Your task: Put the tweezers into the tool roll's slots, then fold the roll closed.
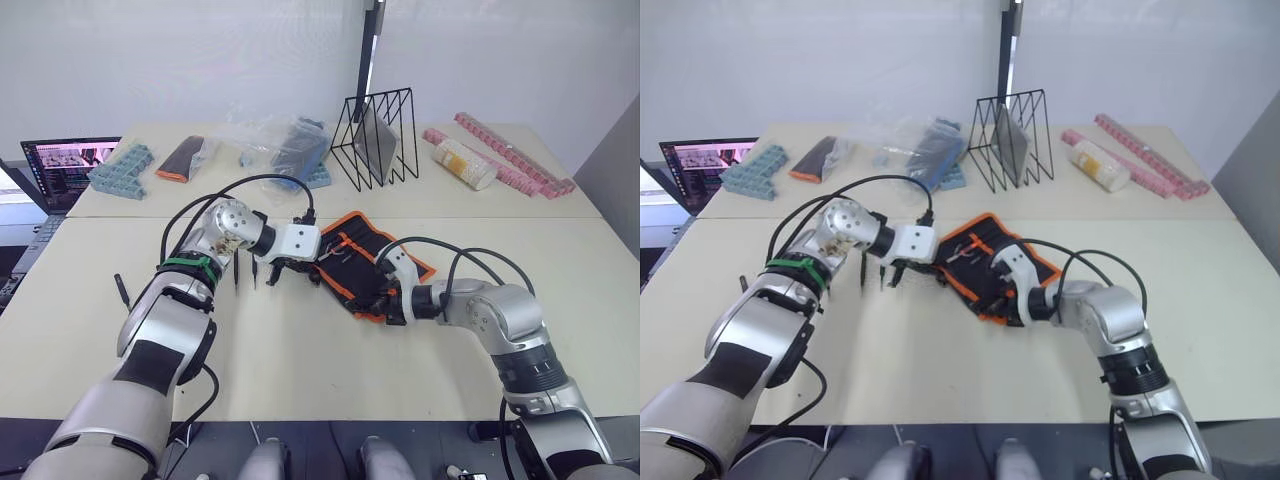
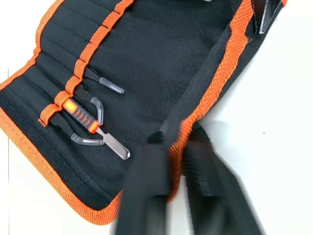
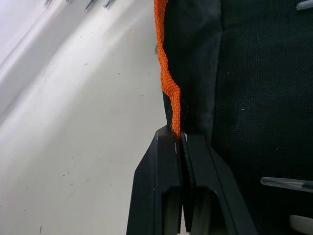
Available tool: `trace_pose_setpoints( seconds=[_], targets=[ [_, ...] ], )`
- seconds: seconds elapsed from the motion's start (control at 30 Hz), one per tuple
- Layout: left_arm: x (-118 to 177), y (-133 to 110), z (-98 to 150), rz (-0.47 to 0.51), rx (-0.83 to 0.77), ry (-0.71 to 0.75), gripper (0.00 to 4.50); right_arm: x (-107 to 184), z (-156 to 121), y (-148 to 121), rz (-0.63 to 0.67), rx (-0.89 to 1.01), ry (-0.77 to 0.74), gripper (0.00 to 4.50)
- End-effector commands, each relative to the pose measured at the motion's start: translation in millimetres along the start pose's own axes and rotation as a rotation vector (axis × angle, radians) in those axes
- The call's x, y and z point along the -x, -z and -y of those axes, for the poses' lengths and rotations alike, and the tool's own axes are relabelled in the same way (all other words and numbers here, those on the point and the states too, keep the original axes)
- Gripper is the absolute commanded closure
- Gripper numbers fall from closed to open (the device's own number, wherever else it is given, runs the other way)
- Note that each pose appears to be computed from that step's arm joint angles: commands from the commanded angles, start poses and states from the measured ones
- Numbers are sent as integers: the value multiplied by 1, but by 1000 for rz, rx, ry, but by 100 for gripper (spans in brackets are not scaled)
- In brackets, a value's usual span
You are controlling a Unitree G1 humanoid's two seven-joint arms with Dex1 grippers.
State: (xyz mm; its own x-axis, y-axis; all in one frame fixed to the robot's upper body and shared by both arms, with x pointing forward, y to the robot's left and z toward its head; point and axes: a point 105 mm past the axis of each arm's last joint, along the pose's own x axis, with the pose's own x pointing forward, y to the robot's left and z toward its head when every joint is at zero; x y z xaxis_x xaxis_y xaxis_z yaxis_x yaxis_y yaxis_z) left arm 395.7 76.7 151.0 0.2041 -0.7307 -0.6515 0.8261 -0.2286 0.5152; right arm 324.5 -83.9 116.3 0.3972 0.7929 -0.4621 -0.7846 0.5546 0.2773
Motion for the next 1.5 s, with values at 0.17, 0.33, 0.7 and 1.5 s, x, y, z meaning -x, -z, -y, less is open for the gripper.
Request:
trace_pose_setpoints(
  seconds=[0.17, 0.33, 0.7, 1.5],
  targets=[
    [22, -6, -2, 42, -40, 12, 449, 8, -3, -5, 15, 48, 8, 450],
    [13, -1, 19, 58, -67, 62, 449, 6, -2, 3, -17, 122, 42, 450],
    [-18, 20, 78, -6, -257, 112, 449, 5, -19, 44, -147, 432, 62, 450],
    [-12, 28, 81, -52, -283, 92, 450, 1, -17, 2, 108, 99, 10, 404]
  ],
)
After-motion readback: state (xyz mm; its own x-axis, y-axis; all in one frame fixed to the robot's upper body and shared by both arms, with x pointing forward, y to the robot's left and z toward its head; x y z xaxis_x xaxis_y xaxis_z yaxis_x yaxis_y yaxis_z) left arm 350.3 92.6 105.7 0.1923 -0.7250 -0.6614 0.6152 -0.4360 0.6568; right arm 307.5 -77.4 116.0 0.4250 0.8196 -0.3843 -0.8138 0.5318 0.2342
